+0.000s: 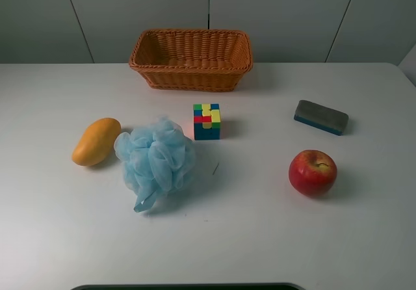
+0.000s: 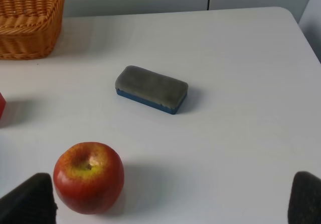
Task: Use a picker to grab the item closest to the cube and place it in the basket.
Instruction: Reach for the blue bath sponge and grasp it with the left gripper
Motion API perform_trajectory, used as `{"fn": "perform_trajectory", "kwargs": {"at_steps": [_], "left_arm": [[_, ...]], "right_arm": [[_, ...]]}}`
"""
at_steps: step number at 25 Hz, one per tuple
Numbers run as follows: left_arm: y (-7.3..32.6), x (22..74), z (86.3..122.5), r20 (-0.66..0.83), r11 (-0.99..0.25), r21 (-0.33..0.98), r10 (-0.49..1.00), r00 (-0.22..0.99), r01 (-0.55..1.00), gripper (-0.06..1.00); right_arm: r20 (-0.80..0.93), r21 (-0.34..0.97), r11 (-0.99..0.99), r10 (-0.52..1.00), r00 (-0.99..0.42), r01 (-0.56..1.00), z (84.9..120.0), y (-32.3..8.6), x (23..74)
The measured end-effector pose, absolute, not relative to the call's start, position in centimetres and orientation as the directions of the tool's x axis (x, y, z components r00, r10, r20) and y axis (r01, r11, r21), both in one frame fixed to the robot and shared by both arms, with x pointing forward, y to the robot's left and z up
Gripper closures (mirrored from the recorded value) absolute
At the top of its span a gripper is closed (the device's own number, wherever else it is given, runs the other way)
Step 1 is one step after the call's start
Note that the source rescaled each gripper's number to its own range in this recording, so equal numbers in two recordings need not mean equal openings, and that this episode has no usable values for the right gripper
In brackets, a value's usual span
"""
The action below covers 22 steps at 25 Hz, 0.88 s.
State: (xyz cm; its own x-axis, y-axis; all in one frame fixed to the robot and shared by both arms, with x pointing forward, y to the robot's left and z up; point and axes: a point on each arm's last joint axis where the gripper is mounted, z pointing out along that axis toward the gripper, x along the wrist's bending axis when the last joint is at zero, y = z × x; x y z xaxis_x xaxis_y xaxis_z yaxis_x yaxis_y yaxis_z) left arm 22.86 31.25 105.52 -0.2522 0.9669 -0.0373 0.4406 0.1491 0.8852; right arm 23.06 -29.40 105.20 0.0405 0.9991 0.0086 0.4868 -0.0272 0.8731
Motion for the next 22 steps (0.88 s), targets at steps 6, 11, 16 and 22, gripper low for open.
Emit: {"fn": "perform_trajectory", "kwargs": {"at_steps": [6,11,16,22], "left_arm": [[31.2,22.9,105.5,-0.037,0.149,0.885,0.967,-0.252,0.441,-0.06],[31.0,22.3,107.0,-0.063,0.154,0.908,0.970,-0.236,0.389,-0.06],[31.0,22.9,113.7,-0.017,0.093,0.928,0.978,-0.207,0.360,-0.06],[30.5,29.9,123.1,-0.043,0.074,0.900,0.996,-0.082,0.429,-0.06]], "right_arm": [[0.009,0.873,-0.027,0.999,0.040,0.487,105.2,-29.4,23.1],[0.009,0.873,-0.027,0.999,0.040,0.487,105.2,-29.4,23.1],[0.009,0.873,-0.027,0.999,0.040,0.487,105.2,-29.4,23.1],[0.009,0.873,-0.027,0.999,0.040,0.487,105.2,-29.4,23.1]]}}
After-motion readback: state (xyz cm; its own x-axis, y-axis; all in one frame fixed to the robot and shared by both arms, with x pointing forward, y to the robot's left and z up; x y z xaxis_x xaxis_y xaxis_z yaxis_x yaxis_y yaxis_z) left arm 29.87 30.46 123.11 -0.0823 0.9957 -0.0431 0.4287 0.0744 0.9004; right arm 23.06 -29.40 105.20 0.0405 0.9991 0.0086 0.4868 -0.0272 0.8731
